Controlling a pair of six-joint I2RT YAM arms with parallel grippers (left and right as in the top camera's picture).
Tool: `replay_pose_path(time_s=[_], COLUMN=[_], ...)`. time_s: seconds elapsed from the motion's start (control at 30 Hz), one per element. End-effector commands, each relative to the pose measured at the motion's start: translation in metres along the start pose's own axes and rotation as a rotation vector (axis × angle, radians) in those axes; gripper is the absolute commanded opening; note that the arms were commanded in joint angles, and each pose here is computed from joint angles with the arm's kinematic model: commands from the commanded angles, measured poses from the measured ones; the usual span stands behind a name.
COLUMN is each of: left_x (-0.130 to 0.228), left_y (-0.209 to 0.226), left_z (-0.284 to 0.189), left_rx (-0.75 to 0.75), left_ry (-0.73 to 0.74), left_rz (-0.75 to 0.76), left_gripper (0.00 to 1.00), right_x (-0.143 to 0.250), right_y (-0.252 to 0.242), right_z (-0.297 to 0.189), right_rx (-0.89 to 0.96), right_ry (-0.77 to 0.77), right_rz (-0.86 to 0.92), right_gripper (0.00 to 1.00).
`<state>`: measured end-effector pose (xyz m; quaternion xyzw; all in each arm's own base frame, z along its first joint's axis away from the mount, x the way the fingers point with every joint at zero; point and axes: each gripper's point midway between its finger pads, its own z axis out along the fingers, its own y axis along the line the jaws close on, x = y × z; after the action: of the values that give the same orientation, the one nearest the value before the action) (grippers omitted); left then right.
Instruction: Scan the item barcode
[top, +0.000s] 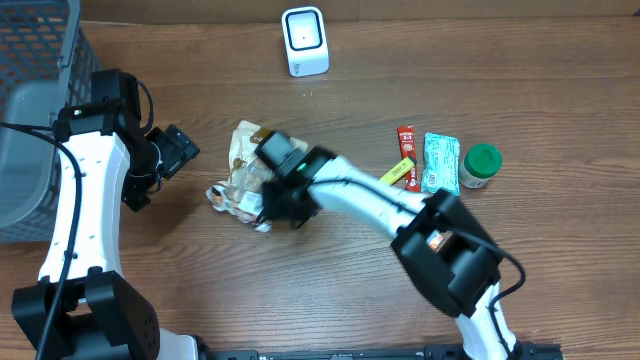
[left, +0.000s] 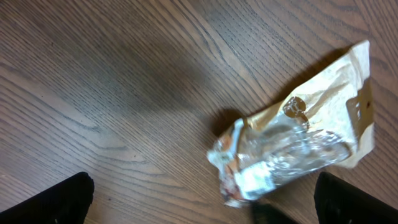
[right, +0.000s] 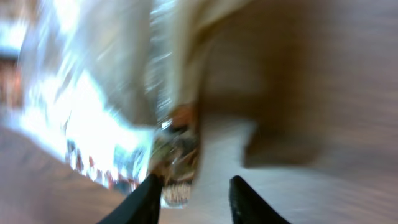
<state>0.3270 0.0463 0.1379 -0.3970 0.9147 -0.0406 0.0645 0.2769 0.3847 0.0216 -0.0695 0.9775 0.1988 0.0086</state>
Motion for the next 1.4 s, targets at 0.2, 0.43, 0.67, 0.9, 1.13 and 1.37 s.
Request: replay_pose_path(time_s=[0.2, 0.43, 0.67, 0.9, 1.13, 1.37], left_x=[-0.002, -0.002, -0.002, -0.002, -0.002, -0.002], left_y=[-0.001, -0.001, -0.001, -0.001, -0.001, -0.001], left_z=[0.000, 0.000, 0.000, 0.000, 0.000, 0.000], left_rx=[-0.004, -0.004, -0.004, -0.004, -0.004, -0.004], left_ry=[-0.005, -0.005, -0.005, -0.005, -0.005, -0.005], left_rz=[0.009, 0.009, 0.009, 0.009, 0.009, 0.009], left_gripper=[1.00, 1.00, 1.00, 1.00, 1.00, 1.00], right_x=[-0.014, -0.106, -0.141, -0.154, -0.132, -0.065], right_y=[0.055, 0.039, 0.026, -0.008, -0.059, -0.071], right_z=[-0.057, -0.095, -0.057, -0.022, -0.033, -0.040], right_rx=[-0.099, 0.060, 0.109, 0.168, 0.218, 0.180], right_ry=[-0.103, -0.489, -0.570, -0.534, -0.370, -0.069], right_rz=[-0.225, -0.312, -0.366, -0.344, -0.120, -0.029], right_gripper=[0.41, 0.71, 0.85, 0.88, 0.79, 0.65])
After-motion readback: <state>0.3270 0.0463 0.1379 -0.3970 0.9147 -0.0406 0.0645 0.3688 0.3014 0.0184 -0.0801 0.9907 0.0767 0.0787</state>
